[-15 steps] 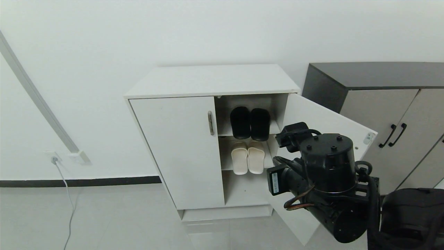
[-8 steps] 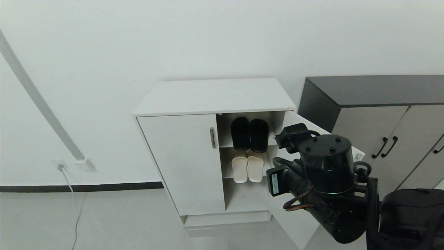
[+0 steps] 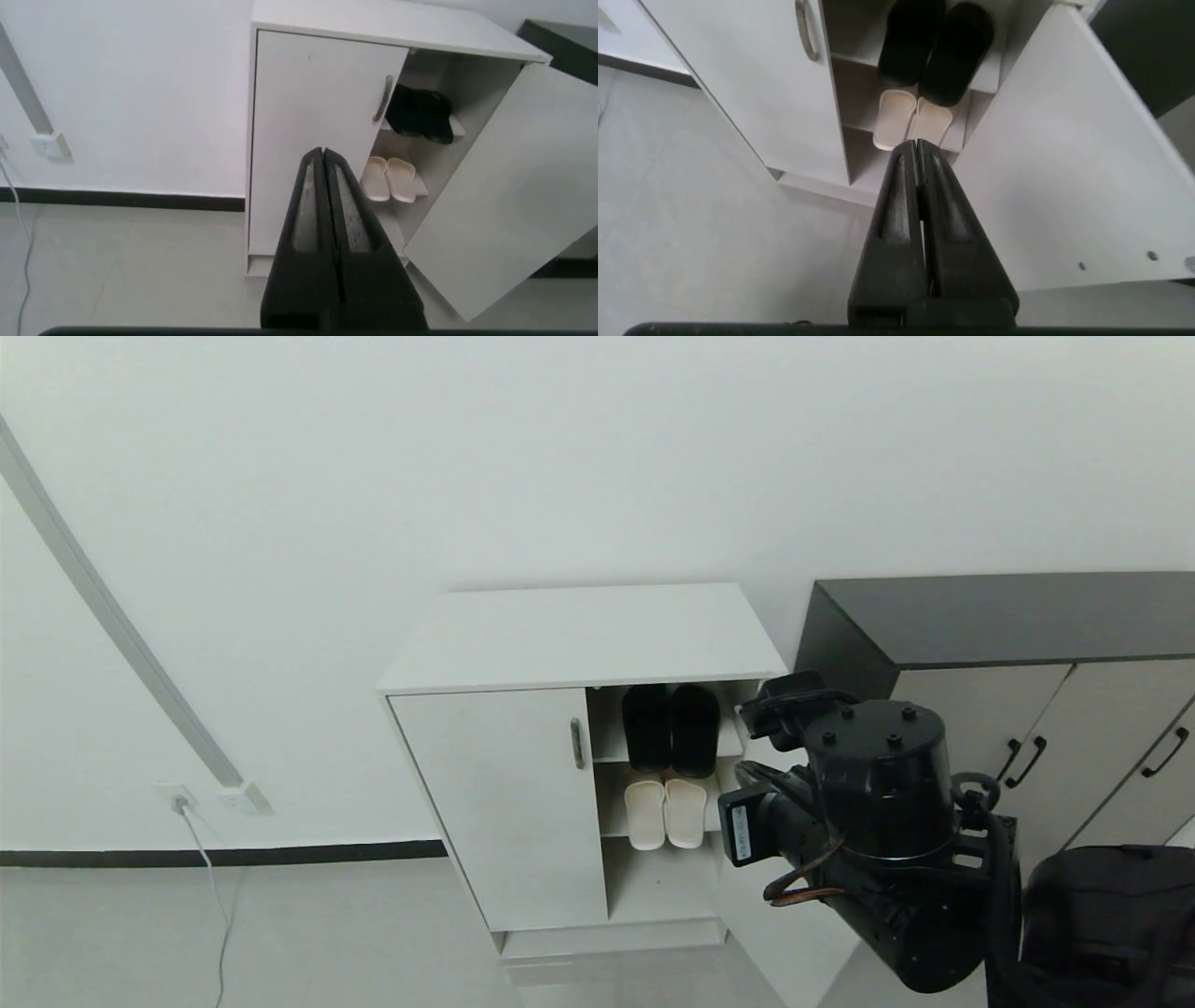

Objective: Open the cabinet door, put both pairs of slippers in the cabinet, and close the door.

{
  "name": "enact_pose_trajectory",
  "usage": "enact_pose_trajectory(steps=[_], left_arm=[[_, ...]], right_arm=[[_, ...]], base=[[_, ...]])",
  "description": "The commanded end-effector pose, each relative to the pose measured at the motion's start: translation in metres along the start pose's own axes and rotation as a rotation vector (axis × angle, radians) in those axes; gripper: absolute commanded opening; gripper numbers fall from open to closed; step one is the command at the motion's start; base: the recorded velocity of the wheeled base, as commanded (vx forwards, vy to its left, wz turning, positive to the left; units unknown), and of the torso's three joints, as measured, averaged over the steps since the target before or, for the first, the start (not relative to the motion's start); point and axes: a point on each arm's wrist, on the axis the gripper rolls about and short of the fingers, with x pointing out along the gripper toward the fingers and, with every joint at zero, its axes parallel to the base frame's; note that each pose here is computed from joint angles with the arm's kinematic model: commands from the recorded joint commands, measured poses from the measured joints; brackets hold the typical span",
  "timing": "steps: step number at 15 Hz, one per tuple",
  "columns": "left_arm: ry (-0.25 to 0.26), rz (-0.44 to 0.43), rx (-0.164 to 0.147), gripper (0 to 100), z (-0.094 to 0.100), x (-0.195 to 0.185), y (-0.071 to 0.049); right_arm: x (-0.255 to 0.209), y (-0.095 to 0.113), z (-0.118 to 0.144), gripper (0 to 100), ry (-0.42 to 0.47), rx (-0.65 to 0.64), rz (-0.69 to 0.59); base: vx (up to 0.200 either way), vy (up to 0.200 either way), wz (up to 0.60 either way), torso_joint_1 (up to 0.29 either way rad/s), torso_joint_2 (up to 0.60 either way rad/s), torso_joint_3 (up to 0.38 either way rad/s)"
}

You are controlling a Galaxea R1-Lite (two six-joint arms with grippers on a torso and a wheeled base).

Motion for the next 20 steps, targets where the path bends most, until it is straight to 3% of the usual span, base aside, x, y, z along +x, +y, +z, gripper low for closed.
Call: enact_pose_trajectory(steps=[1,4,8,13,20], left_arm=[[0.001,0.001,0.000,0,0.0000,0.0001,0.0000],[-0.002,0.003,0.006,0,0.0004,0.0001,0.0000],[0.003,-0.036,0.044,0,0.0006,-0.0001,-0.0009],[0.003,-0.036,0.041,0,0.0004,0.0000,-0.0009],[0.003,-0.034,0.040,0,0.0004,0.0000,-0.0009]], right_arm=[[0.0001,-0.0003,0.0000,0,0.000,0.000,-0.001],[0.0009,-0.0021,-0.0001,0,-0.007,0.007,-0.004],[0.0017,-0.0017,-0.0021,0,-0.021,-0.010,-0.001],[0.0050,-0.0052,-0.0050,0,-0.018,-0.018,-0.017],[0.0066,-0.0098,-0.0029,0,-0.025,-0.009,-0.031]], base=[[0.000,0.000,0.00,0.193,-0.43,-0.237],[0.000,0.000,0.00,0.180,-0.40,-0.212],[0.000,0.000,0.00,0.067,-0.15,-0.077],[0.000,0.000,0.00,0.000,0.00,0.000],[0.000,0.000,-0.51,0.008,0.00,0.001]])
